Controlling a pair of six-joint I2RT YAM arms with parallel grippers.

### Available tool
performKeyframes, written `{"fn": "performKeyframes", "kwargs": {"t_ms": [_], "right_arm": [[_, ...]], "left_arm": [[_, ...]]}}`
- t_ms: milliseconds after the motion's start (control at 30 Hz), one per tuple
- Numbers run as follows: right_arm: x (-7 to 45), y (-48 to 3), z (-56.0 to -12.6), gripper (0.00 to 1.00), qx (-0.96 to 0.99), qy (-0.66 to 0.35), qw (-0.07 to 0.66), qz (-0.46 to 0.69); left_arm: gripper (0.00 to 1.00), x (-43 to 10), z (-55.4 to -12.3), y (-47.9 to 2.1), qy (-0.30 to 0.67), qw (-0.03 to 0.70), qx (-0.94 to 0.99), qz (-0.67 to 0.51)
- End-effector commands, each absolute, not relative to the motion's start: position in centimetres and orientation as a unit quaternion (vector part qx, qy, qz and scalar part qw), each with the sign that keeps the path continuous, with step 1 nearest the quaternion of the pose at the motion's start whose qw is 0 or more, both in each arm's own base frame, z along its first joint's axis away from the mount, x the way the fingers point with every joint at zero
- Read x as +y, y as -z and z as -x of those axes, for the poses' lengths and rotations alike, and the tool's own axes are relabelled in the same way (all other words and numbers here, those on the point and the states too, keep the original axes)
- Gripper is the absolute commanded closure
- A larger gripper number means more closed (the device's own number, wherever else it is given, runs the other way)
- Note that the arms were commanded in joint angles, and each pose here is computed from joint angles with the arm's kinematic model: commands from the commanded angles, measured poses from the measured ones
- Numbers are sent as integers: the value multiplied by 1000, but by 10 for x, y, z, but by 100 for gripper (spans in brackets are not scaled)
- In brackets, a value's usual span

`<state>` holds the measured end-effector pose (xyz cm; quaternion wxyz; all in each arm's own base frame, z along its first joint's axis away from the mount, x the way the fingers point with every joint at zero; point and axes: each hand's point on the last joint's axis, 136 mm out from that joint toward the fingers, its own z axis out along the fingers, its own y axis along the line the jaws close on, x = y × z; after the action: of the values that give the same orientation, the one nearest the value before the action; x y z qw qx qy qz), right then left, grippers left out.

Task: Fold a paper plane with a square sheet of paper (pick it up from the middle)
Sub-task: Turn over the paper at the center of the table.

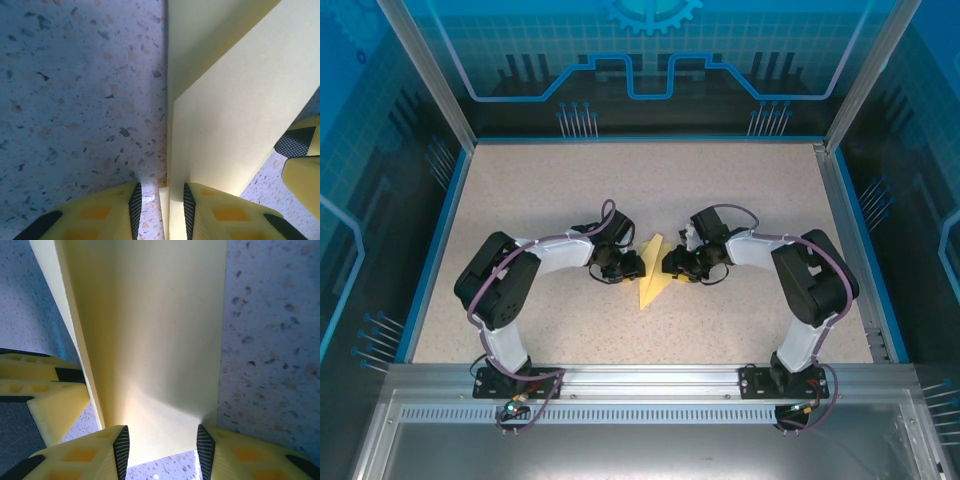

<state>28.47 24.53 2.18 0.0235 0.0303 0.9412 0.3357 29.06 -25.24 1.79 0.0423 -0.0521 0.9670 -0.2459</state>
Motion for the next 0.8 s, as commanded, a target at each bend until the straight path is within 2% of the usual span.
{"fn": "performKeyframes", "kwargs": {"t_ms": [0,400,767], "right_arm": [[237,-29,-286,54,951,-305,41,-25],[238,-18,-289,52,957,-290,22,-17],[257,-18,-285,61,943,-333,8,-19]], "left_arm": [[69,-259,-283,-12,245,22,969,34],[70,-261,-284,-13,248,22,968,34],[70,-268,-281,-10,252,11,967,24]]}}
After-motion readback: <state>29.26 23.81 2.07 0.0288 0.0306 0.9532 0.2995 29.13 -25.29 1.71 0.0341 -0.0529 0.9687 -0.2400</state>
